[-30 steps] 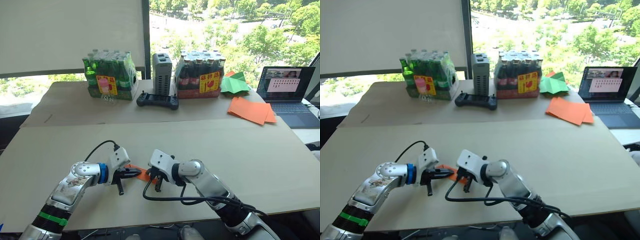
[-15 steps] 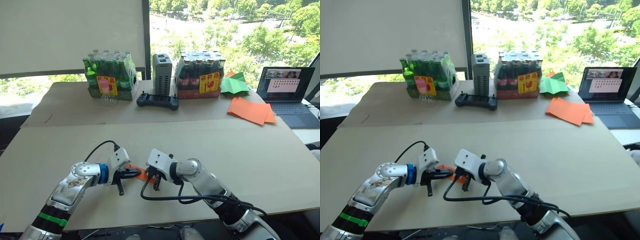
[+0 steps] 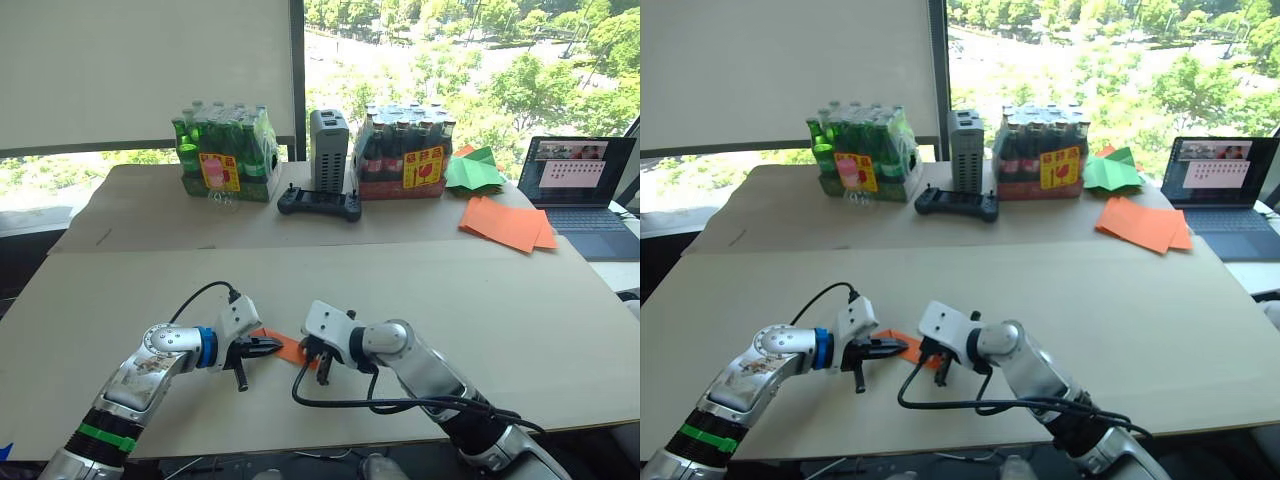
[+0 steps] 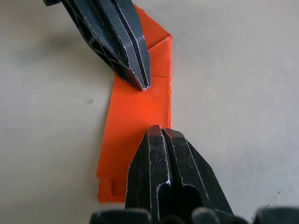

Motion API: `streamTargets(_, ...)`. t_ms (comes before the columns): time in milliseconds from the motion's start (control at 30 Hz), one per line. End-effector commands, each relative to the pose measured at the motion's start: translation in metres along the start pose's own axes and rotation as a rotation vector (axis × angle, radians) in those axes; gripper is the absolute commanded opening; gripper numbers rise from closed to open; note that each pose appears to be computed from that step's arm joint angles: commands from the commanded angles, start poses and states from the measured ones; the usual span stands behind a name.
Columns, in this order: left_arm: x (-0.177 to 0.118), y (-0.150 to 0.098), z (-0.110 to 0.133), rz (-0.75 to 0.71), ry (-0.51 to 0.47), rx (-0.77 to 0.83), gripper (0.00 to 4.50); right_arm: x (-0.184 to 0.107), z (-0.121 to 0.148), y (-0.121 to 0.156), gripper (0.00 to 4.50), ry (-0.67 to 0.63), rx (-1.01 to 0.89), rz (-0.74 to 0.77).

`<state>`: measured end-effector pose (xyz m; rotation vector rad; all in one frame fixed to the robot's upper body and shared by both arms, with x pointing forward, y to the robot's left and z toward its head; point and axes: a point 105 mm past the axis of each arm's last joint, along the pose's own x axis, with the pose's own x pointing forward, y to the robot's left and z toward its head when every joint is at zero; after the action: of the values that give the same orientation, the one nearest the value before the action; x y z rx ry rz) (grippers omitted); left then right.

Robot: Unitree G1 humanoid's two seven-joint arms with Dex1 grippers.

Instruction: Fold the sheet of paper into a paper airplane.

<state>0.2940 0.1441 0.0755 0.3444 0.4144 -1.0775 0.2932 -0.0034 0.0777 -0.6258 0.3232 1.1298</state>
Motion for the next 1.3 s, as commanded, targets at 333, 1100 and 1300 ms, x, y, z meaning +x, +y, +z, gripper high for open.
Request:
streamTargets(333,0.003,0.003,-0.005,0.003,0.039,0.008,0.0,-0.019,-0.059,0.012,0.02,0.2,0.122,0.016)
streamTargets(1100,0.007,0.002,-0.001,-0.013,0.032,0.016,0.0,-0.054,0.042,-0.01,0.02,-0.217,0.062,-0.121)
streamTargets(1300,0.008,0.002,-0.001,-0.011,0.029,0.016,0.0,-0.026,0.036,0.0,0.02,-0.17,0.069,-0.08)
